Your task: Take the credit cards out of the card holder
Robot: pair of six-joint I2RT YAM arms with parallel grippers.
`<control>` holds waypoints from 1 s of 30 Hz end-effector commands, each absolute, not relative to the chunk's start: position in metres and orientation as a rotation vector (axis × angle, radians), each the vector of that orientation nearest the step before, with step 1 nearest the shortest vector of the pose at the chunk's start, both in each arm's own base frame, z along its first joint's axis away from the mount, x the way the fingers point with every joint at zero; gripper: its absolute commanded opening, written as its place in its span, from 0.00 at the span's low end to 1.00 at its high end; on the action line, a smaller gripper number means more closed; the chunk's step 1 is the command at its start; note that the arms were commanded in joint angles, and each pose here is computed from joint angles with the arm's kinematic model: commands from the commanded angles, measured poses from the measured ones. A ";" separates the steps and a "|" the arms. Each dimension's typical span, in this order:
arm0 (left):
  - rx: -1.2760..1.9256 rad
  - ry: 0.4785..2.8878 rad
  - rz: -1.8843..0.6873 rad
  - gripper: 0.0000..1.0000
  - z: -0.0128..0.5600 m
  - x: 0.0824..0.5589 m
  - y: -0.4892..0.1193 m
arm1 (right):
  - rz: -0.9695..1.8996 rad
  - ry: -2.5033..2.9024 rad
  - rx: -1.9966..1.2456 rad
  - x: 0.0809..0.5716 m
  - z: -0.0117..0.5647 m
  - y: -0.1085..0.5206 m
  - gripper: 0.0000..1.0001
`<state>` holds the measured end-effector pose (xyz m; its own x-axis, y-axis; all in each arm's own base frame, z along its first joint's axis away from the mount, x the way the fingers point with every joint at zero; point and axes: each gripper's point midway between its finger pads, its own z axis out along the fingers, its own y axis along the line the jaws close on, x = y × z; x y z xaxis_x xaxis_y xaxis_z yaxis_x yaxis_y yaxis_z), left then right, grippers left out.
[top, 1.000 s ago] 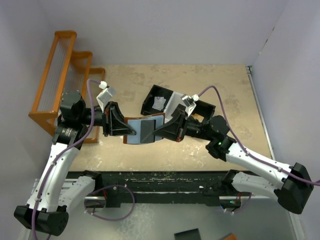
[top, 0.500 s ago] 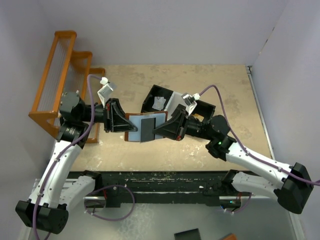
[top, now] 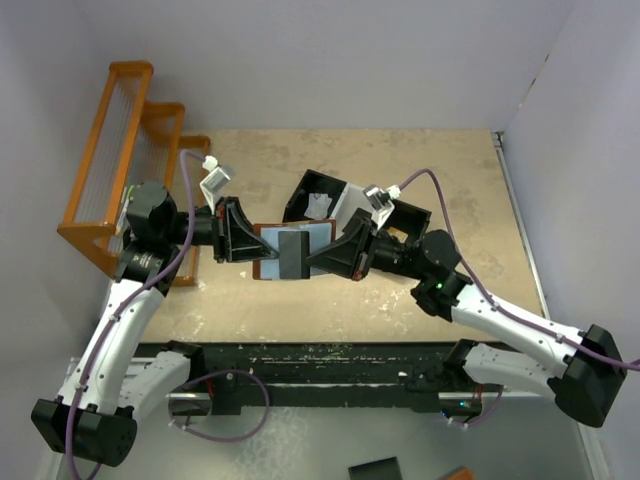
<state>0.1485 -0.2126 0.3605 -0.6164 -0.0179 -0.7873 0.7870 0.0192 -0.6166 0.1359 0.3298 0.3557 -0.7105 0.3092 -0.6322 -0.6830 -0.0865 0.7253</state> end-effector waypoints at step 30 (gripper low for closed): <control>0.906 1.565 -1.561 0.00 0.386 0.140 -0.210 | 1.772 1.556 -0.342 0.129 0.359 0.310 0.00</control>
<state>0.1401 -0.2112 0.3654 -0.6052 -0.0052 -0.7961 0.7961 -0.0038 -0.6051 0.1298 0.3197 0.3542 -0.7159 0.3219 -0.6196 -0.6605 -0.0243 0.7505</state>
